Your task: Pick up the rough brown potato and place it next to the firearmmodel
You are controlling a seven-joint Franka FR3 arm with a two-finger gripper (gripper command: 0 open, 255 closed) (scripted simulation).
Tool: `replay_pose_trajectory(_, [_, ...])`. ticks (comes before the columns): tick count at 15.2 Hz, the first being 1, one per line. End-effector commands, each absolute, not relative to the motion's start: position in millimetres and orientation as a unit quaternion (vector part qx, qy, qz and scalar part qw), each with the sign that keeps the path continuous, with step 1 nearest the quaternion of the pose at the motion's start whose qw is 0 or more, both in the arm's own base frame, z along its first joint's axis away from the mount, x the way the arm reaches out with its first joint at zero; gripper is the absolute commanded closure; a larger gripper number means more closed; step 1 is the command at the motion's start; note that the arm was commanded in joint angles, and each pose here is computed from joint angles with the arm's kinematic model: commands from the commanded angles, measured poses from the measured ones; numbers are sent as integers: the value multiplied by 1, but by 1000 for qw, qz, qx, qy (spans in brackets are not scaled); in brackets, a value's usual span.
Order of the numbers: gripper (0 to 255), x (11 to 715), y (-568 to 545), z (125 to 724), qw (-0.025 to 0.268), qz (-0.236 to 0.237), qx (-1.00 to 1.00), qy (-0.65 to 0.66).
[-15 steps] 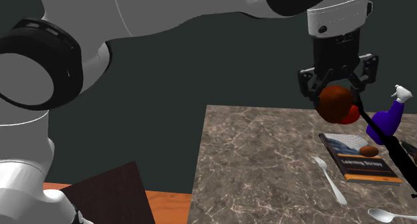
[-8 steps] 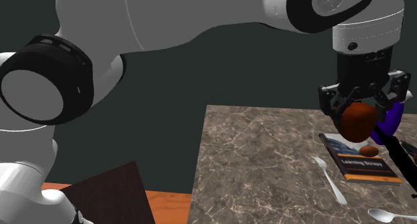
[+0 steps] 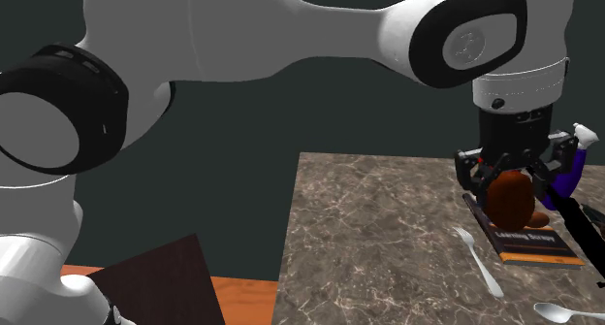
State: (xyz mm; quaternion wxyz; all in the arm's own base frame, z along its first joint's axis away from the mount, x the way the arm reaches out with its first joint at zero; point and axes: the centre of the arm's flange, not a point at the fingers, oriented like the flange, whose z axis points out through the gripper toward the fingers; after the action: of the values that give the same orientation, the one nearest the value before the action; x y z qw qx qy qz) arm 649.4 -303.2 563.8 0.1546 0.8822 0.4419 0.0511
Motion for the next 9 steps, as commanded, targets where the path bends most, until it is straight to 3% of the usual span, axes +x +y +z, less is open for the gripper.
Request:
replay_pose_trajectory(1, [255,649,-303,553,155,51,882,442])
replay_pose_trajectory(9, [255,649,-303,511,155,51,882,442])
